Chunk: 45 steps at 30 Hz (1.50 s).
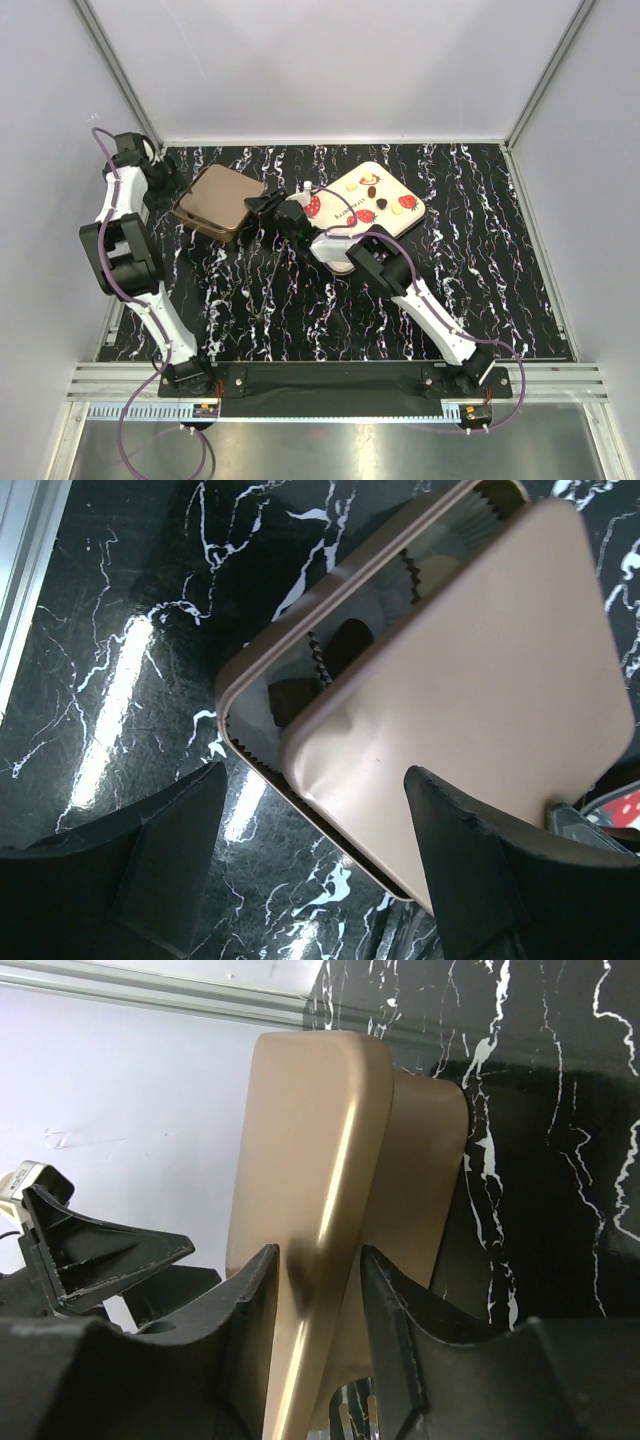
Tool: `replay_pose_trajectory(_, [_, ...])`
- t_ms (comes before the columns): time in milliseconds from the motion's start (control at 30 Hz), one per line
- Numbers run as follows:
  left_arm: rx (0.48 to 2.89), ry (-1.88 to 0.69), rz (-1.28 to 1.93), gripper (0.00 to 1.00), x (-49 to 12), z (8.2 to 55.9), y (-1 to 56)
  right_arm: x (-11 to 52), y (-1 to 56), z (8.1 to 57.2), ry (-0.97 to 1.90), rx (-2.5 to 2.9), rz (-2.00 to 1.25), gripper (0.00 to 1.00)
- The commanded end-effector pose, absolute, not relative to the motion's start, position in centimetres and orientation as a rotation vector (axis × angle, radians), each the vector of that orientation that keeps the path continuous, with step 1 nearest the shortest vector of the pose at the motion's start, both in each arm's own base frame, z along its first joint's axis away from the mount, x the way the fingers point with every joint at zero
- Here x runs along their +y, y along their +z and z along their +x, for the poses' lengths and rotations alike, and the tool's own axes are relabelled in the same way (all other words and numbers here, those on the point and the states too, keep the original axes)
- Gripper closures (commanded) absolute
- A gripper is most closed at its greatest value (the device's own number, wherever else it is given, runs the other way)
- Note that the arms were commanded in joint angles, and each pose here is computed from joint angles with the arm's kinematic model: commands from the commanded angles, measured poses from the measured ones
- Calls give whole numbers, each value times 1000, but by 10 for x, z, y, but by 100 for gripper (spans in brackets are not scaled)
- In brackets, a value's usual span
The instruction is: Pack the chocolate
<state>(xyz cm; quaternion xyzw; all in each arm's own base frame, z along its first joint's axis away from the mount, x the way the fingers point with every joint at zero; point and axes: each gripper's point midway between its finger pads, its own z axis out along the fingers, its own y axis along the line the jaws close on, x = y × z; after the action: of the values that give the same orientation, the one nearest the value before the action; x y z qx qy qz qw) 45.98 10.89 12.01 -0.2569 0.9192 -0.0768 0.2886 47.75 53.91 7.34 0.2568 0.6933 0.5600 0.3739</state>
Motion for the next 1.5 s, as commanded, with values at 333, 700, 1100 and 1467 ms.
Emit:
replay_pose_trajectory(333, [2369,-158,-667,22,121,468,145,553,131,478,1541,1711,608,80])
replay_pose_trajectory(700, [2375,-141,-675,22,124,467,143,559,95,471,1532,1808,655,72])
replay_pose_trajectory(1100, [2260,-283,-583,22,129,498,133,560,91,465,1508,1868,609,82])
replay_pose_trajectory(1467, [2340,-283,-708,23,144,490,95,551,84,464,1493,1875,634,99])
